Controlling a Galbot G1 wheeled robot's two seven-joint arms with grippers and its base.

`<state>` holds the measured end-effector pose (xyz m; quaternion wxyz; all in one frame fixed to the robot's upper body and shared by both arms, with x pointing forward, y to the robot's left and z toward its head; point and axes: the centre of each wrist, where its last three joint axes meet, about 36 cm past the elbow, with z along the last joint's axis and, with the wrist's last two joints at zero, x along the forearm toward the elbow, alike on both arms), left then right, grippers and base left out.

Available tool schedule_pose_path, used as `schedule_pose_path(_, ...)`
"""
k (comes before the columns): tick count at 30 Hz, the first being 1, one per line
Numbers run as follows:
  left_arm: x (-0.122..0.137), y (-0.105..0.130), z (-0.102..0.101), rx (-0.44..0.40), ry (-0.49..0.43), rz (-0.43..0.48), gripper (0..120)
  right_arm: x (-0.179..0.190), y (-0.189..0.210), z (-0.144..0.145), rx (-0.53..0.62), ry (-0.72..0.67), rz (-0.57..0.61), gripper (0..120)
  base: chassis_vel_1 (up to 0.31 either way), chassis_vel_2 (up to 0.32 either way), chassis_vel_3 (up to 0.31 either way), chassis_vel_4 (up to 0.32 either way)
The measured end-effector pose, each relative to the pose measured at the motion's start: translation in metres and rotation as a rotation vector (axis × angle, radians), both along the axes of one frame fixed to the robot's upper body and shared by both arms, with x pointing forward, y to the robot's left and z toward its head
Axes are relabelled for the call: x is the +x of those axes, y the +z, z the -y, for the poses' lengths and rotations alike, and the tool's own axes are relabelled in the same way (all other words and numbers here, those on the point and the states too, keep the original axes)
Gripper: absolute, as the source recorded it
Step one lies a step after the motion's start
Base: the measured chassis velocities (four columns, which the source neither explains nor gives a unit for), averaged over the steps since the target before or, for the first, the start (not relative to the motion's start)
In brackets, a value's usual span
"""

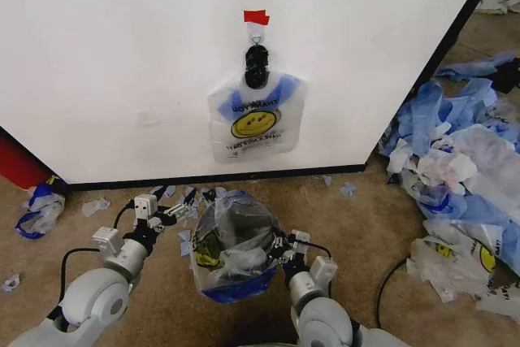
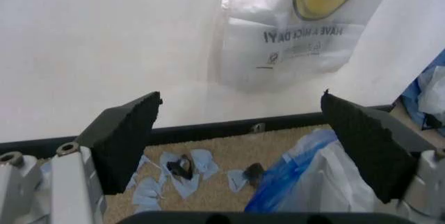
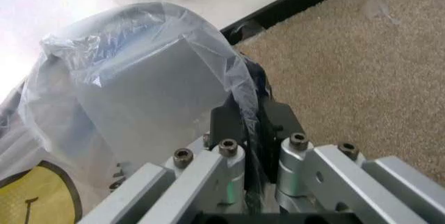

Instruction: Pick up the garbage bag from the wall and place it over the trash bin.

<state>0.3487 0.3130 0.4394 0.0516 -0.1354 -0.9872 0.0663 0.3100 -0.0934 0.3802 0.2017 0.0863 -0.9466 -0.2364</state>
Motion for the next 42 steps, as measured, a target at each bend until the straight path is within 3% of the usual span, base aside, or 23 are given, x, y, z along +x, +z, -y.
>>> schedule_pose_path(5, -0.003, 0.003, 0.003, 0.002, -0.014, 0.004, 91, 0.002, -0.004, -0.001, -0.005, -0.005, 0.003, 0, 0.000, 0.000, 0.000, 0.000)
schedule_pose_path(13, -0.022, 0.026, 0.016, 0.009, -0.106, 0.001, 86, 0.000, -0.007, -0.002, -0.008, -0.001, 0.012, 0, 0.000, 0.000, 0.000, 0.000)
schedule_pose_path(22, -0.040, 0.047, 0.028, 0.013, -0.205, 0.056, 95, -0.002, -0.010, -0.003, -0.022, -0.002, 0.022, 0, 0.000, 0.000, 0.000, 0.000)
schedule_pose_path(42, -0.045, 0.024, 0.024, 0.038, -0.185, 0.053, 94, 0.000, -0.005, -0.012, -0.078, -0.030, 0.008, 0, 0.000, 0.000, 0.000, 0.000)
